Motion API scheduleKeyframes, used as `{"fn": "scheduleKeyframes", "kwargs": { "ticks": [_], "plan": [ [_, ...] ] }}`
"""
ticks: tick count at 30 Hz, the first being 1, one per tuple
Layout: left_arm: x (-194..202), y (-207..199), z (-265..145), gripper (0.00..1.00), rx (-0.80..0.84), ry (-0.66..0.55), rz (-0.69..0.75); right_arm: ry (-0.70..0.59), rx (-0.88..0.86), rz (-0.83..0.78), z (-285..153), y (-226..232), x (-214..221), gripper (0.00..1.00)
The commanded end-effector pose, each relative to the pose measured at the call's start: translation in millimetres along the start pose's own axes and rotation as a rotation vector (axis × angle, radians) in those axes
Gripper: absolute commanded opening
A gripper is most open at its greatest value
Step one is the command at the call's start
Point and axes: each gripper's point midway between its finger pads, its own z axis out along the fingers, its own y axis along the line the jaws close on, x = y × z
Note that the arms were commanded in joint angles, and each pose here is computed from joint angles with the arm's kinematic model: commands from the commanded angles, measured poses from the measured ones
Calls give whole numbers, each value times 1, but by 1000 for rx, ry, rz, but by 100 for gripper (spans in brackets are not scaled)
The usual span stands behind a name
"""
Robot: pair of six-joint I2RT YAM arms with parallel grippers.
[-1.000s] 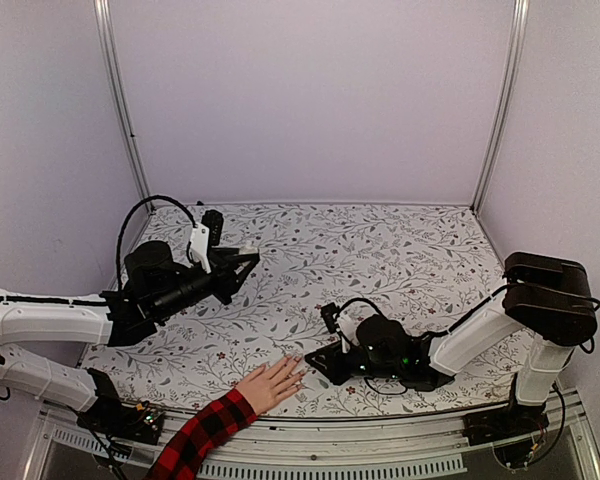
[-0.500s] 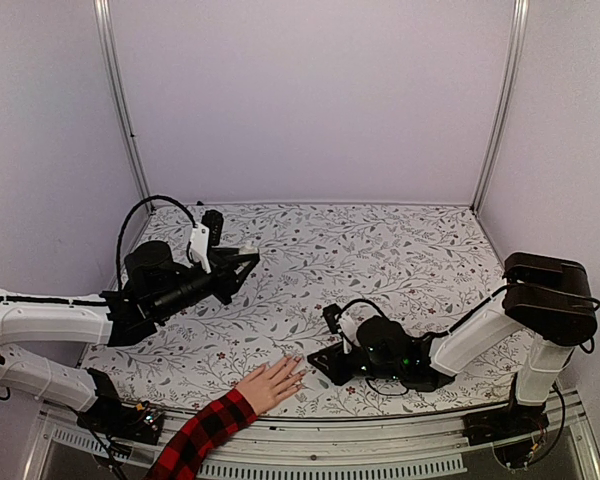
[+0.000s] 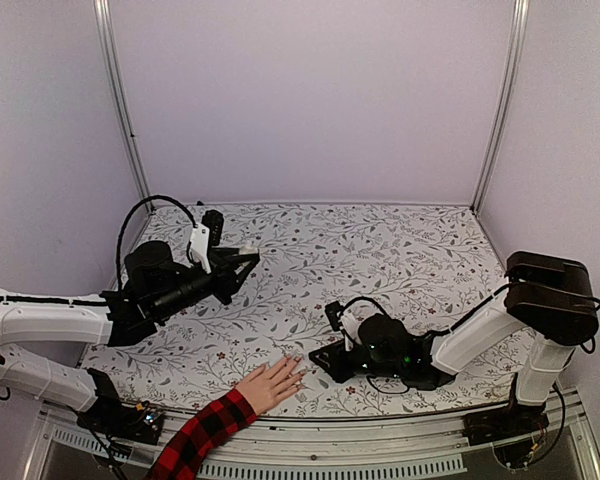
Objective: Paint the nails
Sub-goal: Paint the nail polish on the nail.
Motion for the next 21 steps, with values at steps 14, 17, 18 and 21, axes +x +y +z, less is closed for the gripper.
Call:
{"fn": "scheduleKeyframes", "kwargs": {
  "ticks": [14,17,18,21],
  "plan": [
    [-18,-3,1,0,15,-51,10,-51,-1,1,-11,2,-17,0],
    [-18,-3,1,0,14,-51,10,-66,-54,-8,-15,11,-21,0],
    [-18,-3,1,0,15,-51,10,-81,-80,-13,-17,16,-24,0],
    [-18,-3,1,0,15,-51,10,-81,-106,-23,-17,22,-25,0]
  ]
}}
